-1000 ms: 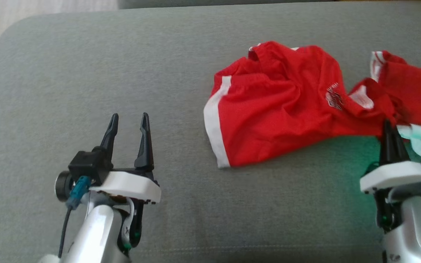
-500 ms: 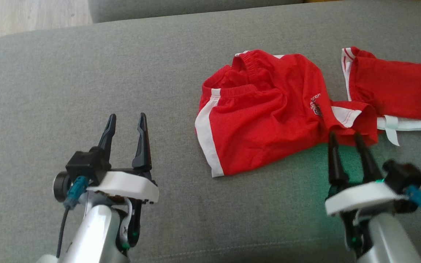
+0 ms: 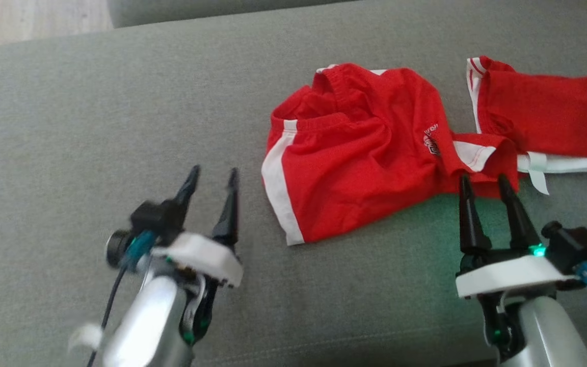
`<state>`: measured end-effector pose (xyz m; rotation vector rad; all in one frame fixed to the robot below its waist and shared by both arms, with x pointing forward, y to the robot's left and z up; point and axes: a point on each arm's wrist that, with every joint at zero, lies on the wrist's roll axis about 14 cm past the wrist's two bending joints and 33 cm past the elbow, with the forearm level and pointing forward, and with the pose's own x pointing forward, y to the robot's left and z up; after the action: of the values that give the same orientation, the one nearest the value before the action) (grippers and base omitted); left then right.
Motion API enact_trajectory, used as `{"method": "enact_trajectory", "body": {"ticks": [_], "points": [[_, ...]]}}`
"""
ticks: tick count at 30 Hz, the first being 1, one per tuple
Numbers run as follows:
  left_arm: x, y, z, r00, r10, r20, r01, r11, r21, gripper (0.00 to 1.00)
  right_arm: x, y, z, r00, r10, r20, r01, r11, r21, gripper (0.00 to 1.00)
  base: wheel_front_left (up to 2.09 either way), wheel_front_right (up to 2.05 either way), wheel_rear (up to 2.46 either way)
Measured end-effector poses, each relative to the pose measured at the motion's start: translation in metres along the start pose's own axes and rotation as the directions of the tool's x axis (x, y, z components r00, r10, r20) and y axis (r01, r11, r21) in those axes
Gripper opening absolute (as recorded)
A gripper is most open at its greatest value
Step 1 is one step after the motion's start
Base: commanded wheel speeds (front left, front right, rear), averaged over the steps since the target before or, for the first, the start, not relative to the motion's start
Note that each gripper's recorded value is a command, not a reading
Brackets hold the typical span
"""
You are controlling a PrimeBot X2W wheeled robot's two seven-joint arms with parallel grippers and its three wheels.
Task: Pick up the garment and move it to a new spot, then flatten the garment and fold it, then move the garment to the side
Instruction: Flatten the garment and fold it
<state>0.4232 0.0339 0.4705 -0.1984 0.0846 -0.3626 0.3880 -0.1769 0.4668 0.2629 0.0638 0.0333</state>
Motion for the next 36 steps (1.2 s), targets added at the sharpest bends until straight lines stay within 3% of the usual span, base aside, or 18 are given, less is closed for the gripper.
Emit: {"method": "enact_trajectory", "body": {"ticks": [5, 12, 16, 28, 29, 30, 31, 36], "points": [[0.036, -0.028, -0.007, 0.988, -0.126, -0.089, 0.130, 0.991, 0.040, 1.00, 0.005, -0.009, 0.012, 0.999, -0.023, 0.032, 0.023, 1.000, -0.009, 1.00, 0.00, 0.00, 0.00], [0.061, -0.046, -0.042, 0.949, -0.190, -0.253, 0.201, 0.979, 0.018, 1.00, -0.002, -0.027, 0.008, 0.997, -0.078, 0.020, 0.078, 0.997, -0.007, 1.00, 0.00, 0.00, 0.00], [0.072, -0.051, -0.064, 0.917, -0.204, -0.341, 0.227, 0.973, 0.028, 1.00, -0.008, -0.038, 0.004, 0.993, -0.117, 0.013, 0.117, 0.993, -0.006, 1.00, 0.00, 0.00, 0.00], [0.094, -0.051, -0.092, 0.886, -0.183, -0.426, 0.241, 0.966, 0.087, 1.00, -0.011, -0.054, 0.004, 0.986, -0.166, 0.016, 0.166, 0.986, -0.011, 1.00, 0.00, 0.00, 0.00], [0.094, -0.052, -0.094, 0.882, -0.186, -0.433, 0.247, 0.965, 0.089, 0.90, -0.012, -0.055, 0.004, 0.986, -0.166, 0.015, 0.167, 0.986, -0.011, 1.00, 0.00, 0.00, 0.00], [0.094, -0.053, -0.096, 0.879, -0.189, -0.437, 0.253, 0.963, 0.093, 0.05, -0.012, -0.055, 0.004, 0.986, -0.167, 0.017, 0.167, 0.986, -0.011, 1.00, 0.00, 0.00, 0.00], [0.096, -0.054, -0.095, 0.878, -0.196, -0.436, 0.261, 0.961, 0.094, 0.00, -0.013, -0.055, 0.004, 0.986, -0.168, 0.019, 0.168, 0.986, -0.012, 1.00, 0.00, 0.00, 0.00], [0.104, -0.059, -0.075, 0.914, -0.217, -0.343, 0.263, 0.960, 0.095, 0.00, -0.014, -0.055, 0.004, 0.985, -0.169, 0.020, 0.169, 0.986, -0.010, 1.00, 0.00, 0.00, 0.00]]}}
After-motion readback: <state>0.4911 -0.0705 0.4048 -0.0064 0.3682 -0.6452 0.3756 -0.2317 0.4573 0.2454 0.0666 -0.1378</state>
